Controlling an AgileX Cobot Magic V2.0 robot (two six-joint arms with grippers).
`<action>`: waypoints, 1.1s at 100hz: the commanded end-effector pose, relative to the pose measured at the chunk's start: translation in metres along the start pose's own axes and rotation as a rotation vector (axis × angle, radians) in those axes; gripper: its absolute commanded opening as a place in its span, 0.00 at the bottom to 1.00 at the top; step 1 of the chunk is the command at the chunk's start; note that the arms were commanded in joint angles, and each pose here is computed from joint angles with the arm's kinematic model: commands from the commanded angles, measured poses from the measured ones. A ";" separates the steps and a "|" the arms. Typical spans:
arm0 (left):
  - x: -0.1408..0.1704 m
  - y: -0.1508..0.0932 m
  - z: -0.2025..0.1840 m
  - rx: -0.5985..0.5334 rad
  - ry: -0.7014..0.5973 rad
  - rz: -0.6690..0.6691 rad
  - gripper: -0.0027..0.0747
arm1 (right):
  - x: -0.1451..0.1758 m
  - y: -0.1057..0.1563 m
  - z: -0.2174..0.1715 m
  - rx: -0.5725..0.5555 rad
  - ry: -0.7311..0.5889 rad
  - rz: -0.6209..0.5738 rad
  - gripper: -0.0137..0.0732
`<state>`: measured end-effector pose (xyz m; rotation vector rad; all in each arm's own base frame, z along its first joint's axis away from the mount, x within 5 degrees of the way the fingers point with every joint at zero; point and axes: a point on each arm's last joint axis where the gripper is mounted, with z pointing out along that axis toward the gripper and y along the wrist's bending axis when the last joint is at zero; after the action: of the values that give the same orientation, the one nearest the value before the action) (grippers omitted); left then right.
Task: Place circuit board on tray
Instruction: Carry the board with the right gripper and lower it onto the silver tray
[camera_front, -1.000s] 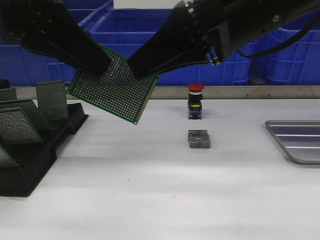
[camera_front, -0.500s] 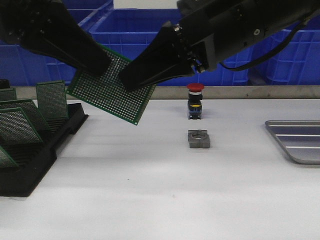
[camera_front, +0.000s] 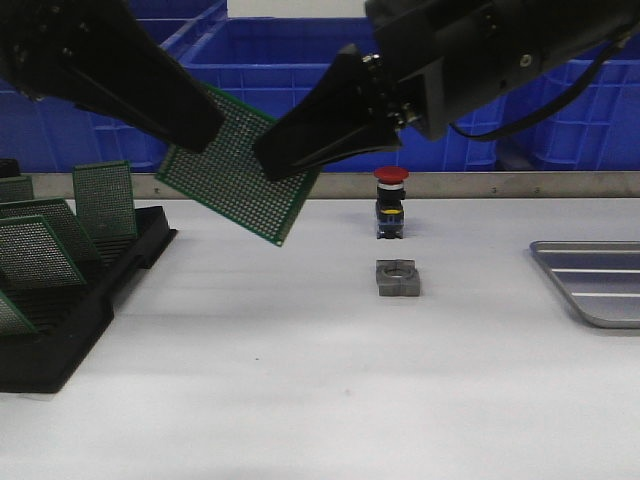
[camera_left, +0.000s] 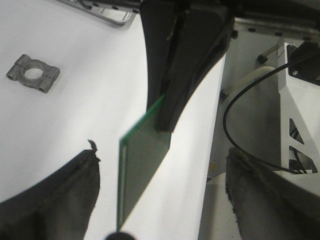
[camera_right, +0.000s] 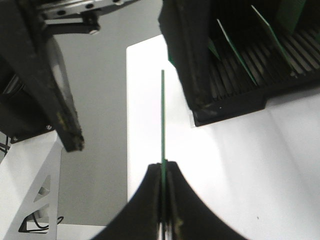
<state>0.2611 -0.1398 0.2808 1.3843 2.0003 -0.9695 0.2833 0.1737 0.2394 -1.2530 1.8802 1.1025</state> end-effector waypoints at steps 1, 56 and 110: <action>-0.017 -0.009 -0.009 0.008 -0.085 0.022 0.69 | -0.015 0.001 -0.024 0.002 -0.067 0.038 0.08; -0.018 -0.009 -0.009 0.000 -0.087 0.018 0.68 | 0.046 -0.079 -0.138 0.614 -0.053 0.542 0.09; -0.017 -0.010 -0.009 0.014 -0.084 0.017 0.68 | 0.100 -0.117 -0.157 0.884 -0.081 0.791 0.09</action>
<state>0.2615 -0.1398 0.2808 1.3815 2.0007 -0.9654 0.3452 -0.0281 0.1811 -0.0011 2.4812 0.4853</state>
